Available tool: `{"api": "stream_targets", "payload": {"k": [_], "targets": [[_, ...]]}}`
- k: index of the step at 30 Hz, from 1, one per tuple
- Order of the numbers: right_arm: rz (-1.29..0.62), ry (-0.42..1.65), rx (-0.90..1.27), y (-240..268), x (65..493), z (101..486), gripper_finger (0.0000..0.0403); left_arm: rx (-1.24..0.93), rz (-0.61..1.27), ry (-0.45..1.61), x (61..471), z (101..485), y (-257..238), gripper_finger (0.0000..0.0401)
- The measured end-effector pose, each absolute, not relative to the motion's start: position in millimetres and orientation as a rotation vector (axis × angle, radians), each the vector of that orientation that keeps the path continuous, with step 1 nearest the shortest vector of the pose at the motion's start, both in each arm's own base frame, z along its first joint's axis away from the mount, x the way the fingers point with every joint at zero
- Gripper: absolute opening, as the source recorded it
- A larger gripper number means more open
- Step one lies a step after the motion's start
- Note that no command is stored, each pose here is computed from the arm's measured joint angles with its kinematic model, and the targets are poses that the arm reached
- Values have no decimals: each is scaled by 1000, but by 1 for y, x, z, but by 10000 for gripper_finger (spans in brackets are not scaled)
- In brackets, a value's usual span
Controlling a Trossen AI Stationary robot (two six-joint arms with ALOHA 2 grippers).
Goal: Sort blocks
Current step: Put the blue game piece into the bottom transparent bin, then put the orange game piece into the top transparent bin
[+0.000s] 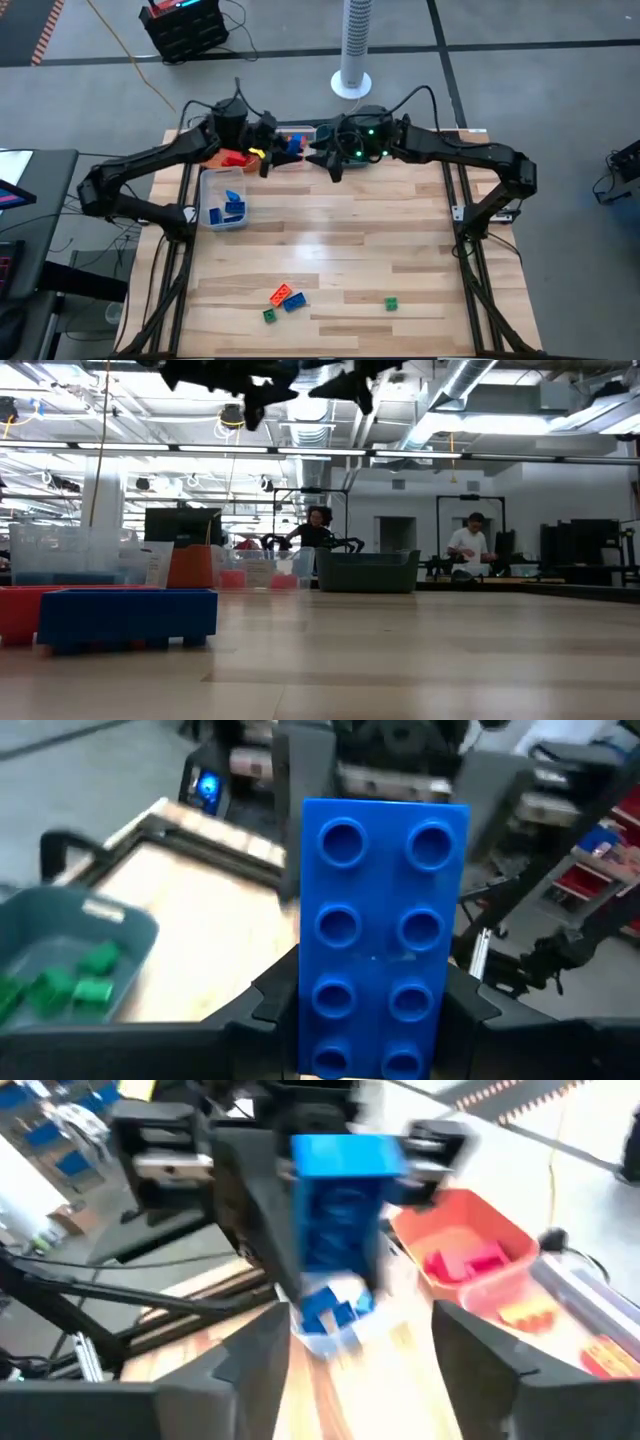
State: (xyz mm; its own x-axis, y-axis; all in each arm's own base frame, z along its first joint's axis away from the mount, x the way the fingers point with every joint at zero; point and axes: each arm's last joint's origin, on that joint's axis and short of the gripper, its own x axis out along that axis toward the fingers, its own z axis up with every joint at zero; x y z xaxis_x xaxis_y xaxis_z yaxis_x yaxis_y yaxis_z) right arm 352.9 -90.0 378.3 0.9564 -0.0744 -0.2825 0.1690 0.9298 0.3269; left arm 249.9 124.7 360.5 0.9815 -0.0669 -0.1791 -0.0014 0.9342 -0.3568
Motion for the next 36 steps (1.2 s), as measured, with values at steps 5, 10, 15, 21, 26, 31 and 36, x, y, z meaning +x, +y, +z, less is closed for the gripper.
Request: {"api": "stream_targets", "payload": {"k": [5, 10, 15, 21, 26, 31, 36], "targets": [[-158, 355, 329, -95, 334, 381, 254, -446, 46, 387, 211, 356, 116, 126], [-173, 445, 289, -100, 325, 376, 254, -614, 283, 790, 160, 336, 92, 126], [-175, 438, 253, -104, 325, 377, 254, -649, 616, 1215, 123, 315, 74, 126], [-159, 378, 169, -105, 328, 382, 254, -700, 633, 1328, 119, 267, 70, 126], [-175, 368, 225, -107, 327, 382, 254, -755, 651, 1398, 116, 223, 68, 128], [-172, 367, 291, -100, 329, 382, 254, -711, 647, 1410, 115, 208, 68, 189], [-179, 375, 379, -92, 332, 381, 254, -642, 523, 1415, 117, 212, 68, 235]]}}
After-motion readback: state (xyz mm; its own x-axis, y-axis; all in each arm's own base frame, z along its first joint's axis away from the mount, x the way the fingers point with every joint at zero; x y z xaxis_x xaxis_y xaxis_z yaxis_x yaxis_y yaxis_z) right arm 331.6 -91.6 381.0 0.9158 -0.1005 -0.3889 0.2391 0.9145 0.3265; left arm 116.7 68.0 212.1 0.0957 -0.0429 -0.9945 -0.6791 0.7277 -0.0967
